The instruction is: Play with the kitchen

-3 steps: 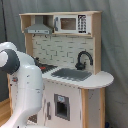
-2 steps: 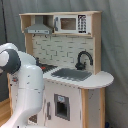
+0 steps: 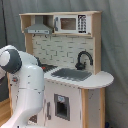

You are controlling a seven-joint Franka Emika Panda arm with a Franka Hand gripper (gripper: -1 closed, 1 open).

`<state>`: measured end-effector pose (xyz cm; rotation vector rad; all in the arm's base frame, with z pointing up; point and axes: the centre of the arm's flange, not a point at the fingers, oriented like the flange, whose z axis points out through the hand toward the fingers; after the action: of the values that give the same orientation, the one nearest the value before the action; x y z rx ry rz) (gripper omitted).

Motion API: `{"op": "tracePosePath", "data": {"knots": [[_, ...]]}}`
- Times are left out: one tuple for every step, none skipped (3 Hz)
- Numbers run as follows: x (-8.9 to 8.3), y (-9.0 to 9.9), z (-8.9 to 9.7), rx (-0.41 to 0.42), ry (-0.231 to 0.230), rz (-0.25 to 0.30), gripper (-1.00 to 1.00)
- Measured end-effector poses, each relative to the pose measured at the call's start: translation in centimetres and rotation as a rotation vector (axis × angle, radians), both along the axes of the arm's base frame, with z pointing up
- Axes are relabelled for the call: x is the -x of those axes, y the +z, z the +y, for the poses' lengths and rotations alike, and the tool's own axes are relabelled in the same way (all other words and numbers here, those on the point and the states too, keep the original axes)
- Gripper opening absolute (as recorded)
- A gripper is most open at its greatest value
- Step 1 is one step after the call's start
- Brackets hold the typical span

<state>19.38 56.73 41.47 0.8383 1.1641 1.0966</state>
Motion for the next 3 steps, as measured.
{"op": "tracePosePath", "data": {"knots": [[-0.5, -2.5, -1.2, -0.038, 0.017, 0.017, 1.0], [-1.1, -4.4, -2.3, -0.095, 0.039, 0.035, 1.0], [-1.7, -5.3, -2.9, -0.168, 0.06, 0.055, 1.0]]}}
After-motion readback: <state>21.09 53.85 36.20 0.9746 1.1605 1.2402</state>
